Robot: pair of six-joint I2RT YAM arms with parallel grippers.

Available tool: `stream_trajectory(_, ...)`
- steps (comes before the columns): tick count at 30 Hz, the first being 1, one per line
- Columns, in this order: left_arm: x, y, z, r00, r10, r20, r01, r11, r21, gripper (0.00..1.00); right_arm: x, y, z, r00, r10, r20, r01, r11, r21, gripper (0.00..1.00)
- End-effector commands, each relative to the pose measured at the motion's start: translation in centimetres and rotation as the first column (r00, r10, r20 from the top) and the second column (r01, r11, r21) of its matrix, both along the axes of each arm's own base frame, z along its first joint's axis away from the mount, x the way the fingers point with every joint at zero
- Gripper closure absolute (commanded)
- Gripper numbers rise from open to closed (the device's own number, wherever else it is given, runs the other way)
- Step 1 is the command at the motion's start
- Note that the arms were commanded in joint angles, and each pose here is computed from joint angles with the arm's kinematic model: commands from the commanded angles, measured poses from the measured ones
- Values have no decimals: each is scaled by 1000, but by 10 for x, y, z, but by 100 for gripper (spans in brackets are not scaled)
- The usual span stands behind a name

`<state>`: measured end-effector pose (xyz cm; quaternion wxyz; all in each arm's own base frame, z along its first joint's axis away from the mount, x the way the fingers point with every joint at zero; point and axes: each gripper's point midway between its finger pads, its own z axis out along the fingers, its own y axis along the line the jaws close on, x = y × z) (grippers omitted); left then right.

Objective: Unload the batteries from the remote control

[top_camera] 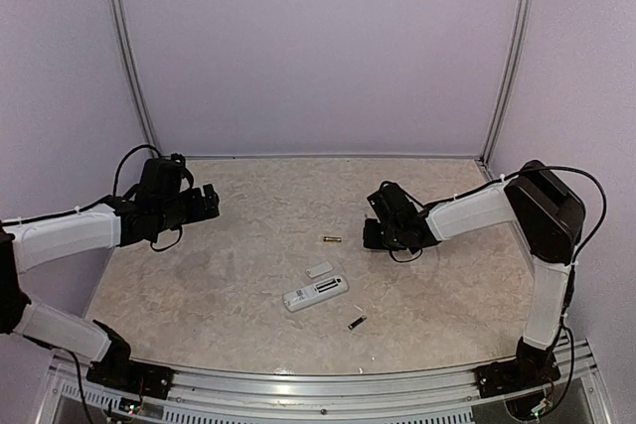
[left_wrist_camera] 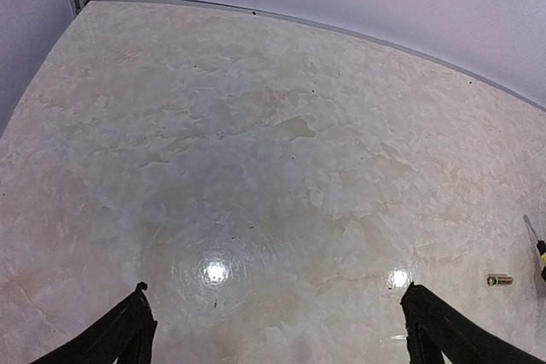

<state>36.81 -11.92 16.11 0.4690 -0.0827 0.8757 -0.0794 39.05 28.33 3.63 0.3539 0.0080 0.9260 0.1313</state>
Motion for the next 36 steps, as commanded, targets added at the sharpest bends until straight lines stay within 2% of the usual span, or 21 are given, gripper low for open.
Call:
stream_trajectory(1,0,-1,-6,1000,-2,-8,2,1000,-8,2,-62,-29,-84,955,37,-293,-107,969,-224,81)
stream_trajectory(8,-4,2,-5,1000,3,-2,-3,1000,-4,2,-68,-25,-92,947,51,-318,-129,965,-230,77)
stream_trajectory(14,-6,4,-5,1000,4,1,-4,1000,3,1,-64,-22,-80,953,60,-298,-132,965,-228,74)
stream_trajectory(19,-7,7,-1,1000,9,14,-9,1000,14,1,-53,-12,-51,966,101,-240,-152,966,-209,62)
stream_trajectory(30,-8,17,19,998,34,57,-37,998,52,1,-13,-4,56,989,146,-31,-149,951,-271,23)
stream_trajectory(33,-8,20,26,997,41,69,-46,997,67,1,-7,-1,85,986,166,18,-156,953,-261,16)
stream_trajectory(36,-9,26,33,995,56,82,-64,994,94,1,0,-1,114,982,178,70,-156,957,-246,12)
